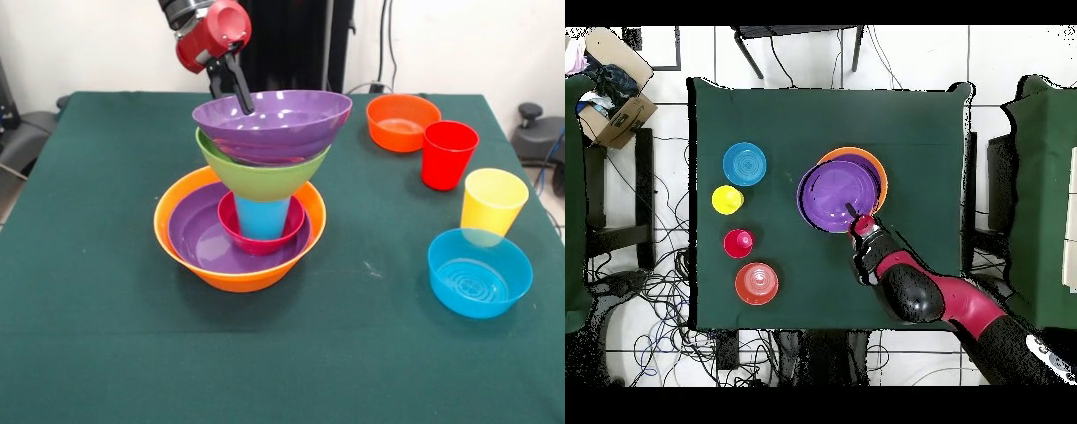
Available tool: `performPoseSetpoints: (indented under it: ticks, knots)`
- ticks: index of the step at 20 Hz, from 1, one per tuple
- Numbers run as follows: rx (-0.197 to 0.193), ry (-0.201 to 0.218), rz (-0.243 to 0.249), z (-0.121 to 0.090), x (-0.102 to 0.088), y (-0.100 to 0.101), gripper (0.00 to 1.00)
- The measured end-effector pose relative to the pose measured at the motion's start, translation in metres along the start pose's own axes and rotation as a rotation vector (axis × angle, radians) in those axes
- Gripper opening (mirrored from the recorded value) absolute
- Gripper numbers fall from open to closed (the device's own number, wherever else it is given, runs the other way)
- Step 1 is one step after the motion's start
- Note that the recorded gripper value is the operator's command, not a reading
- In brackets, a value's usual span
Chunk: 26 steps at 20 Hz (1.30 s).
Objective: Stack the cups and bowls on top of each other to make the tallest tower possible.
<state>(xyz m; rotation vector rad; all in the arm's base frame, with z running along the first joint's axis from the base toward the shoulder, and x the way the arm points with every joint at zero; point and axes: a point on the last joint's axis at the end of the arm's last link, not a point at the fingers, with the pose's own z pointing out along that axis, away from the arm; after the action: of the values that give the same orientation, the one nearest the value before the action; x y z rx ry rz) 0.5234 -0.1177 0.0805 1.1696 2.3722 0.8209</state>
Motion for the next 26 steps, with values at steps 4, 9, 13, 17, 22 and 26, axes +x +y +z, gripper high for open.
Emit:
performPoseSetpoints:
  ticks: [4,9,13,17,22,26]
  knots:
    - [-0.001,0.000,-0.005,-0.0001,0.0006,-0.0002,1.00]
    - [-0.001,0.000,-0.006,-0.0001,0.0007,-0.0003,1.00]
    - [-0.001,0.000,-0.006,-0.0001,0.0007,-0.0003,1.00]
    - [-0.001,0.000,-0.006,-0.0001,0.0007,-0.0003,1.00]
    - [0.001,-0.003,-0.009,-0.0010,-0.0005,0.0000,1.00]
    - [0.002,-0.007,-0.013,-0.0022,-0.0018,0.0005,1.00]
